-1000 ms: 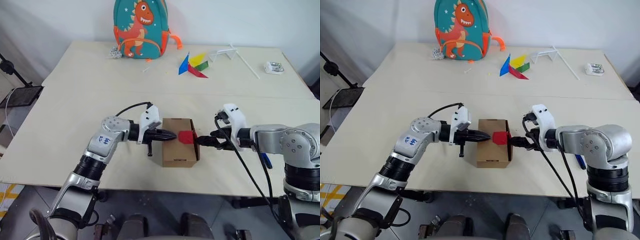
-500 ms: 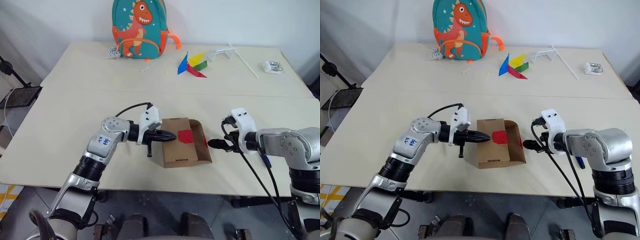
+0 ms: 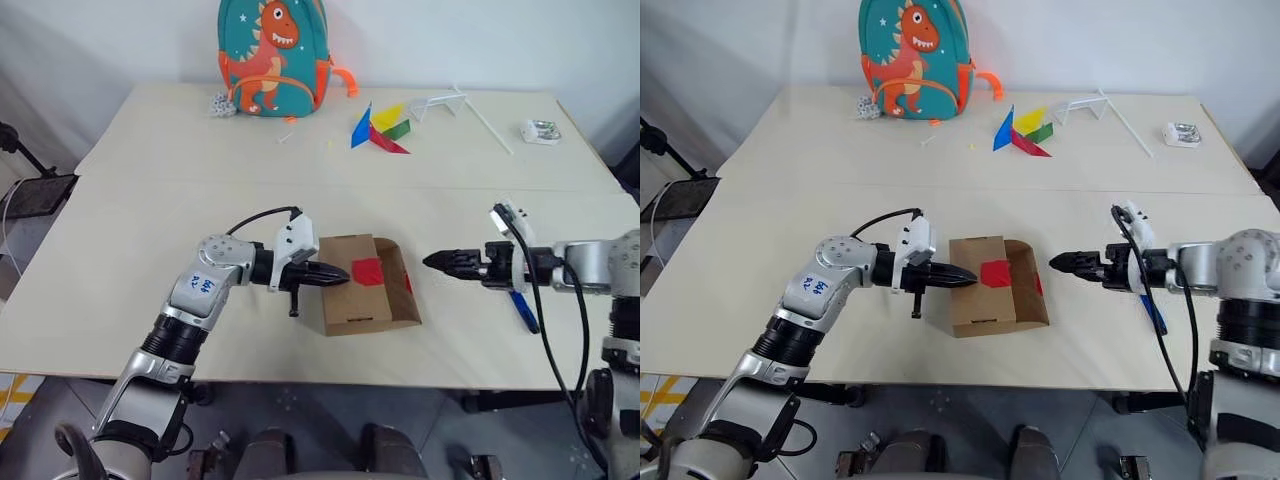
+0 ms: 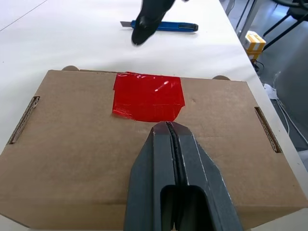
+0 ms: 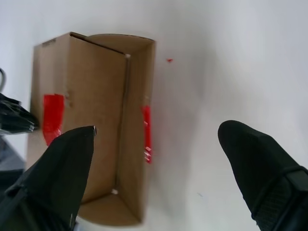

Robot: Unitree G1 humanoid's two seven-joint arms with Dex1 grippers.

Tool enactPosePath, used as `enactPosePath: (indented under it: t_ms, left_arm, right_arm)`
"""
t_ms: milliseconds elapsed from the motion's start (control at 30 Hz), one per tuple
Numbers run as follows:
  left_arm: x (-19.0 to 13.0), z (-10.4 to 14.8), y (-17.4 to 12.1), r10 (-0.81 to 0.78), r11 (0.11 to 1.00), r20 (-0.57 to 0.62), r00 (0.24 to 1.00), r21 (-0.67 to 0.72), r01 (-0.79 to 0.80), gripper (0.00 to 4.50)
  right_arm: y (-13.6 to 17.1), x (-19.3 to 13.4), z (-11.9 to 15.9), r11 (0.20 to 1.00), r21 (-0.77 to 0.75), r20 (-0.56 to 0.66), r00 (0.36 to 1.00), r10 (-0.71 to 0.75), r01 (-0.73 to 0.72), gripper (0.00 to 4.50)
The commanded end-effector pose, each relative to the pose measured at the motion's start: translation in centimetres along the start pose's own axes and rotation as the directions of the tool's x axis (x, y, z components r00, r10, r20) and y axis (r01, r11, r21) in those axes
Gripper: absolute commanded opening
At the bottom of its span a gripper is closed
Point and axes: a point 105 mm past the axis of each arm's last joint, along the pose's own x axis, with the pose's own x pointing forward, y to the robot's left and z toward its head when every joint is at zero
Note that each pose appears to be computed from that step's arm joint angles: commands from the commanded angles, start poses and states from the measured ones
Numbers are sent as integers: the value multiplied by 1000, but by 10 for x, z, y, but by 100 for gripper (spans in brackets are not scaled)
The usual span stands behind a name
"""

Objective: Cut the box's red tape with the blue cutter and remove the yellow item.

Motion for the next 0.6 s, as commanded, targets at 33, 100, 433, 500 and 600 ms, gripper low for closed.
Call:
enactPosePath:
  t_ms: [33, 100, 433, 500, 600]
  left_arm:
    - [-3, -4, 2, 5, 1000, -21, 1000, -9, -5, 0]
    - [-3, -5, 2, 7, 1000, -25, 1000, -9, -7, 0]
    - [-6, -7, 3, 26, 1000, -41, 999, -3, -26, 0]
    - [-7, -7, 4, 32, 999, -42, 999, -1, -32, 0]
    - [-7, -5, 6, 38, 999, -43, 998, 2, -38, 0]
  right_arm:
    - [-6, 9, -1, 1000, 7, -20, 1000, 3, -3, 434]
    - [-6, 16, -5, 1000, 8, -47, 998, 30, -30, 434]
    - [8, 47, -24, 986, 12, -153, 974, 165, -165, 434]
    - [12, 52, -24, 981, 27, -150, 969, 195, -193, 434]
    - [21, 56, -24, 965, 60, -140, 955, 261, -254, 434]
